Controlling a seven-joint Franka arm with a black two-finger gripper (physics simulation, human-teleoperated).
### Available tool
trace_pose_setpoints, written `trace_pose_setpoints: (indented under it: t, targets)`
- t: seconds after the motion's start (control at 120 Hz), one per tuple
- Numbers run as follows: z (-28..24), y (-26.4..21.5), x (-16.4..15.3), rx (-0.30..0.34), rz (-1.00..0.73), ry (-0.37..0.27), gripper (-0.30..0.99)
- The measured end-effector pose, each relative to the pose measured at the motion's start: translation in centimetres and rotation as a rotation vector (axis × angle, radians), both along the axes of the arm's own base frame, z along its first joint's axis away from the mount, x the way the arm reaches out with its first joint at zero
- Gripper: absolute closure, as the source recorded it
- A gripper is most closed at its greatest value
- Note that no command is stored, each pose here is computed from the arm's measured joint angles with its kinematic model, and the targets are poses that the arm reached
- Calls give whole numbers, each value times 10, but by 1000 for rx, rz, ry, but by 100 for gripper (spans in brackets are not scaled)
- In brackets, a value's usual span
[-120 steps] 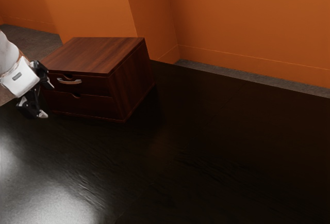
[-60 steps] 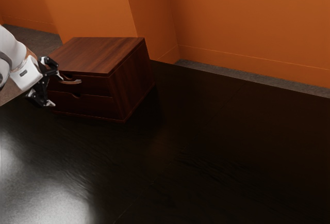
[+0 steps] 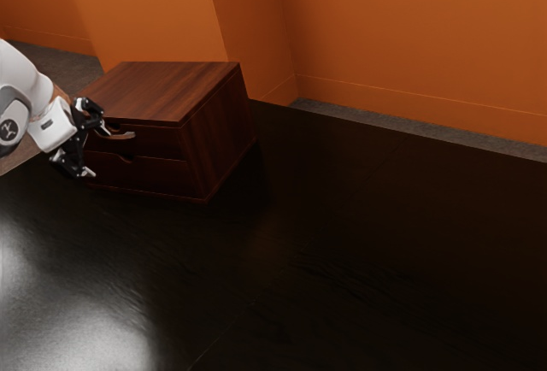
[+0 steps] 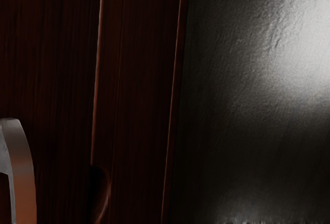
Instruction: Pull the drawer handle with one arm to open the drawer
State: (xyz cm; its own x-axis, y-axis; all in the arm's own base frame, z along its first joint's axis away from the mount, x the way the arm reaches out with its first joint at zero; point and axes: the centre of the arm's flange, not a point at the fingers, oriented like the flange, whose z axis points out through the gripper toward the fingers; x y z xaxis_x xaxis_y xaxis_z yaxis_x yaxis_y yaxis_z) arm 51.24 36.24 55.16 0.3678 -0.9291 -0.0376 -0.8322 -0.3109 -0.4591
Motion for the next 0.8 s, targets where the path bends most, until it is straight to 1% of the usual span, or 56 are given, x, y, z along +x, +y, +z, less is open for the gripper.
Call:
trace_pose_setpoints:
  t: [0.183,0.383,0.542,0.8]
  targets:
    - [2,14,3,13,3,-26,0]
    - [-4,13,16,7,-18,-36,0]
    - [-14,24,12,-8,-9,-32,-1]
    - [-19,18,17,-15,-30,-36,0]
